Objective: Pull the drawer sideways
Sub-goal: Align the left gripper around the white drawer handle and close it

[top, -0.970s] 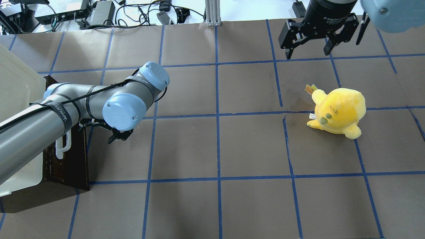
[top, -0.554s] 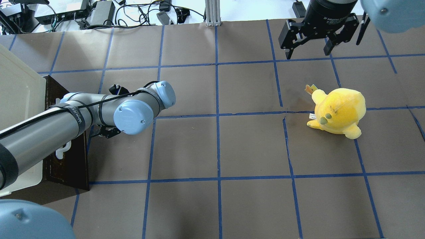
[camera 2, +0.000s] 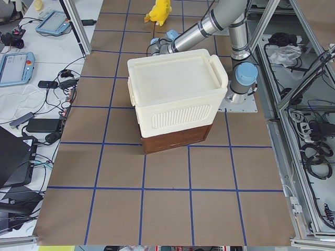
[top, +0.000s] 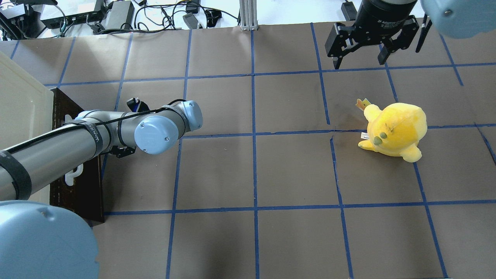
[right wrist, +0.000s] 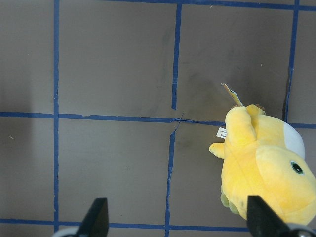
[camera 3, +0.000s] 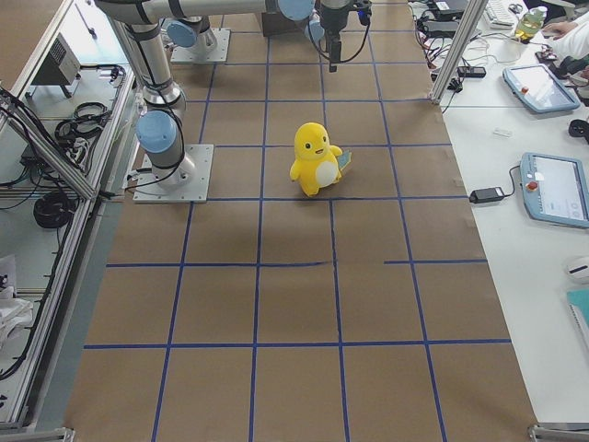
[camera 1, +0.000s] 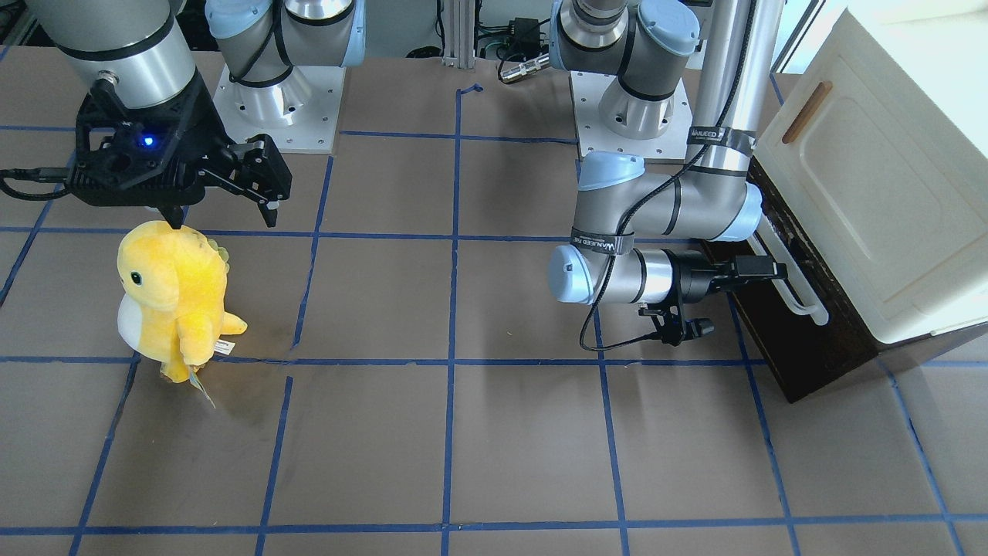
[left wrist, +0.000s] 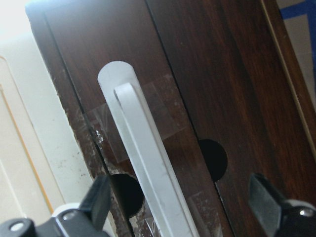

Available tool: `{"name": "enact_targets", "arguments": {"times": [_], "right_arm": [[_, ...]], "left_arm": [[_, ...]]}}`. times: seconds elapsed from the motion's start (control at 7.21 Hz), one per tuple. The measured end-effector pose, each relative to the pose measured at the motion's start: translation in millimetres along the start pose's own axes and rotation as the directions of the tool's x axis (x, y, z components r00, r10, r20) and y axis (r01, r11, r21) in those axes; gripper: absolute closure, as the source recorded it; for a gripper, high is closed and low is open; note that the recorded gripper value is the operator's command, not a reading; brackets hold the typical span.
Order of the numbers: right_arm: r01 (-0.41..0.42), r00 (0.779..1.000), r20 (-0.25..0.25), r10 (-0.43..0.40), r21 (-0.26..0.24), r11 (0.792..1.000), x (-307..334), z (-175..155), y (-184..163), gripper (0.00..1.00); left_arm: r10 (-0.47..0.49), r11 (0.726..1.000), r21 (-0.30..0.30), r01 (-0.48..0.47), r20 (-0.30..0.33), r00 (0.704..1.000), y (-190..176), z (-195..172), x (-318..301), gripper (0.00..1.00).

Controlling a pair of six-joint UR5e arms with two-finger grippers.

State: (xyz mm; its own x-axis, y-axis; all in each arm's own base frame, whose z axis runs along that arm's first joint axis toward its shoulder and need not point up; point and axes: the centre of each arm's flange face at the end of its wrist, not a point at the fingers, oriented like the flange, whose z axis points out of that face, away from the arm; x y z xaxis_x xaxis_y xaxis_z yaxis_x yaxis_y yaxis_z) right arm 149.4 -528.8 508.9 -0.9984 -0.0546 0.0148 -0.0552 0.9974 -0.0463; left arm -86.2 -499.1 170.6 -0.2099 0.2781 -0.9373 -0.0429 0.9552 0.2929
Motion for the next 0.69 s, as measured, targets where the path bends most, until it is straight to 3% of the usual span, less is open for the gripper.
{"name": "enact_targets", "arguments": {"times": [0.28,0.42,0.55,0.69], "right_arm": [[0.000,1.000,-0.001,0.000,0.000,1.000,0,0,0,0.00],[0.000,1.000,0.000,0.000,0.000,1.000,0,0,0,0.00],[0.000,1.000,0.000,0.000,0.000,1.000,0,0,0,0.00],[0.000,1.000,0.000,0.000,0.000,1.000,0,0,0,0.00]], "left_arm": [[-0.002,1.000,-0.016,0.002,0.010,1.000,-4,12,0,0.00],[-0.004,1.000,-0.026,0.004,0.010,1.000,-5,18,-2,0.06],[-0.005,0.999,-0.032,0.005,0.009,1.000,-6,21,-2,0.14],[-0.004,0.999,-0.037,0.004,0.009,1.000,-5,22,-2,0.29]]}}
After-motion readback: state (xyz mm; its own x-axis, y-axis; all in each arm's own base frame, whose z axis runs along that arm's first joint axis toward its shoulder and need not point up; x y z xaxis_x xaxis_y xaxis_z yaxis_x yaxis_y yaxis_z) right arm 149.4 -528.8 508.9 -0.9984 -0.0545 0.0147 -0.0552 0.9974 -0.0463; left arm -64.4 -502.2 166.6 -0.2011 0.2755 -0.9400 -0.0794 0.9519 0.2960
